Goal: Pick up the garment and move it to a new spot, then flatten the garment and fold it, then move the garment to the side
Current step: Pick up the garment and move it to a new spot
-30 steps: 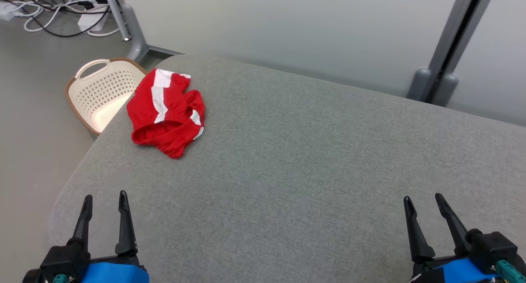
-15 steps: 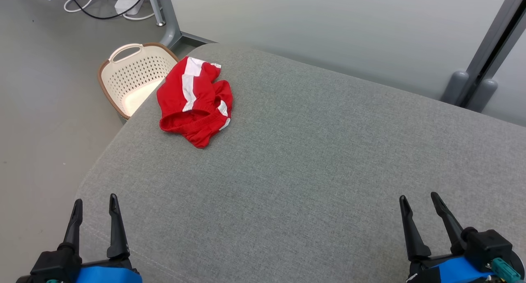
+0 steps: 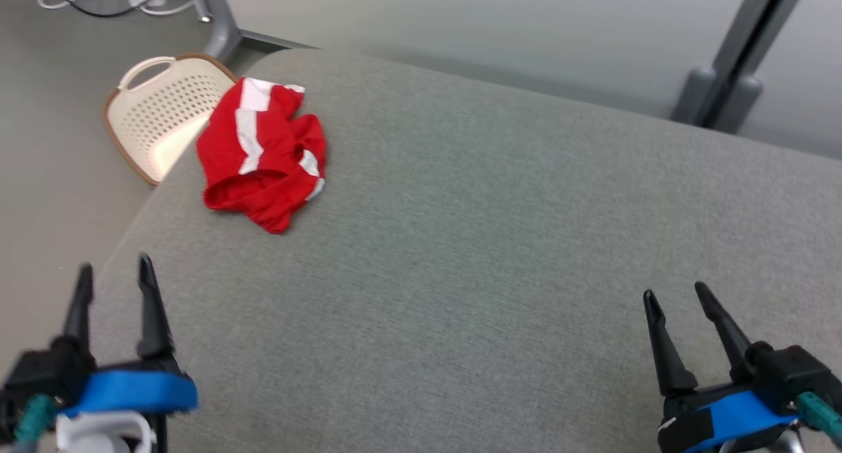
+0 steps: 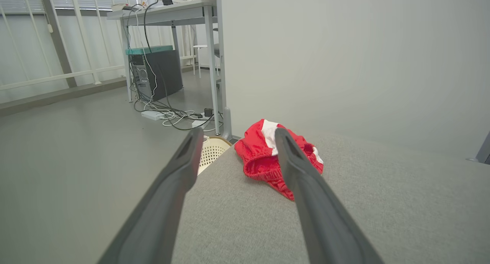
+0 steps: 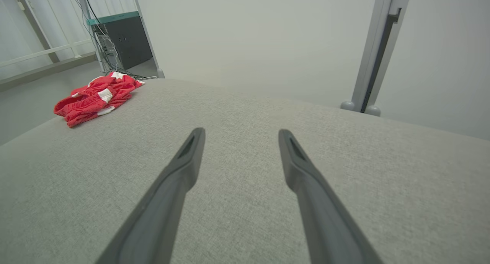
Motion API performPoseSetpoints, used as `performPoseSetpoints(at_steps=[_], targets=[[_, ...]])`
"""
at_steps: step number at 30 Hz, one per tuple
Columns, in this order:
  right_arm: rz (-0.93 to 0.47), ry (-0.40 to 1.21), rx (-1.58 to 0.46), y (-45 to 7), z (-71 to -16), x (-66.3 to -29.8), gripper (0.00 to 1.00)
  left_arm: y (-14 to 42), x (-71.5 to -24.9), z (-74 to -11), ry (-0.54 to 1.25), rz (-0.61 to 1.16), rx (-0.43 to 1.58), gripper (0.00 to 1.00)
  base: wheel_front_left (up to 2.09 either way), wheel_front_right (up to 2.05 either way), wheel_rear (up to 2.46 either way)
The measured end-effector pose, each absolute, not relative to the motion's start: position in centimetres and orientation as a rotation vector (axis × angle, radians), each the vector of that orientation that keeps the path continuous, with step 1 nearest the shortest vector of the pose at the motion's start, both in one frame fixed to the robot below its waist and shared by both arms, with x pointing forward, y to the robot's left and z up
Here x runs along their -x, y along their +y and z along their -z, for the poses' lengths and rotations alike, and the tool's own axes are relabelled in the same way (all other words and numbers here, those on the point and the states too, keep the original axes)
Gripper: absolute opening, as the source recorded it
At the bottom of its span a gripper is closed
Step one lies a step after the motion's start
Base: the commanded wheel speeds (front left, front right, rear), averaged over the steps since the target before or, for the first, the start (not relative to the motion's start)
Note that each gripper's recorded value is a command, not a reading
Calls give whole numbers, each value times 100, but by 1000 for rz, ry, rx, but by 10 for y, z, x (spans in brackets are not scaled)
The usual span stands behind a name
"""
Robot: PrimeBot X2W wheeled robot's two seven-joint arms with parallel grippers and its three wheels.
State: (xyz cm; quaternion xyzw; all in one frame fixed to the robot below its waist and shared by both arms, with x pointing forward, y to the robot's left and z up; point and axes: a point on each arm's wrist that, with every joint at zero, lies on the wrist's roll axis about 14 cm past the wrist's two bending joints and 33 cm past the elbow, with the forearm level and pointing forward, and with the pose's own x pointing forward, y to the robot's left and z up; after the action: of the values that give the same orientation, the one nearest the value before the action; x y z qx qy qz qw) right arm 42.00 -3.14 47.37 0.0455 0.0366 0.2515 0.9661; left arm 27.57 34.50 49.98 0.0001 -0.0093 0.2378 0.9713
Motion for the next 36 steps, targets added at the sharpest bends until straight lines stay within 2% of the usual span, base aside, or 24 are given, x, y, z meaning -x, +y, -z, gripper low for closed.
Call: performPoseSetpoints(at_steps=[8, 10, 18, 25, 30, 36], targets=[[-424, 74, -46, -73, -469, -442, 100, 377, -372, -536, -91, -446, -56, 100, 0, 0, 0], [-389, 77, -25, -89, -466, -451, 100, 383, -413, -541, -94, -420, -76, 100, 0, 0, 0], [-313, 106, 14, -123, -453, -464, 100, 403, -494, -500, 58, -397, -79, 100, 0, 0, 0], [-276, 117, 31, -138, -445, -474, 100, 415, -511, -424, 323, -413, -42, 100, 0, 0, 0], [-277, 124, 37, -138, -439, -480, 100, 406, -499, -368, 573, -414, 53, 100, 0, 0, 0], [-290, 129, 33, -133, -437, -482, 100, 391, -487, -338, 766, -404, 129, 100, 0, 0, 0]])
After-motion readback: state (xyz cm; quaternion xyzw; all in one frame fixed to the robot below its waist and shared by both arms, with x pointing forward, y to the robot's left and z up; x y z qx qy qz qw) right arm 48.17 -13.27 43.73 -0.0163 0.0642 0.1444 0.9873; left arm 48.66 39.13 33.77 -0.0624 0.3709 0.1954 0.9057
